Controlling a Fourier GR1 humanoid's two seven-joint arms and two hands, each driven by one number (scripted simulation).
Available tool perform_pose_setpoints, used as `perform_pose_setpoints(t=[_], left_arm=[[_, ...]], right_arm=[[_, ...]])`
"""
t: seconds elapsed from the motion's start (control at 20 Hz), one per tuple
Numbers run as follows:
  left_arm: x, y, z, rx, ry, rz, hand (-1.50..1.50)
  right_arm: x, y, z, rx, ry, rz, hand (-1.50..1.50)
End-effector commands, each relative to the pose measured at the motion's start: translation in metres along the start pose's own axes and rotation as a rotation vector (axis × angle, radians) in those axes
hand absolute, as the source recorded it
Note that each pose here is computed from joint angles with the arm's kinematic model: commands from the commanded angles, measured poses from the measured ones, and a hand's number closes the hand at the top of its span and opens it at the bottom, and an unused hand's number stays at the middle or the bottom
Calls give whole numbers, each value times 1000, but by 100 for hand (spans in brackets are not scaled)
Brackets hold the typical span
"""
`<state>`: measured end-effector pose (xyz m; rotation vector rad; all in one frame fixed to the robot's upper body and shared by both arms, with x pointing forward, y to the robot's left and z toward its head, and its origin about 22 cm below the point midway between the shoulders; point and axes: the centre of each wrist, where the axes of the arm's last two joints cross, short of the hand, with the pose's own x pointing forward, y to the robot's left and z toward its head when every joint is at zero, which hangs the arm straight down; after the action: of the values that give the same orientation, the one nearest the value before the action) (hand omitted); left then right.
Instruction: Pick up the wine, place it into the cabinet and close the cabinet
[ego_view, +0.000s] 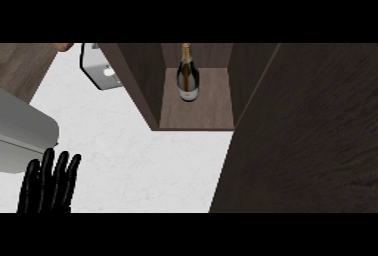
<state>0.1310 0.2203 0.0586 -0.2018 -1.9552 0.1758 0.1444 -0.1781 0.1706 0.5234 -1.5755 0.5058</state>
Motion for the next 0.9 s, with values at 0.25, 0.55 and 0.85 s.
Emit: perform_pose_setpoints(t=[0.25,0.55,0.85], left_arm=[[33,45,-3,43,-17,-4,-150],[48,72,-10,44,-6,-32,-150],[48,90,-4,25,-6,-36,-150]], right_arm=[[25,46,17,235,-97,19,150],[17,74,7,254,-107,12,150],[24,97,7,233,-115,-44,150]])
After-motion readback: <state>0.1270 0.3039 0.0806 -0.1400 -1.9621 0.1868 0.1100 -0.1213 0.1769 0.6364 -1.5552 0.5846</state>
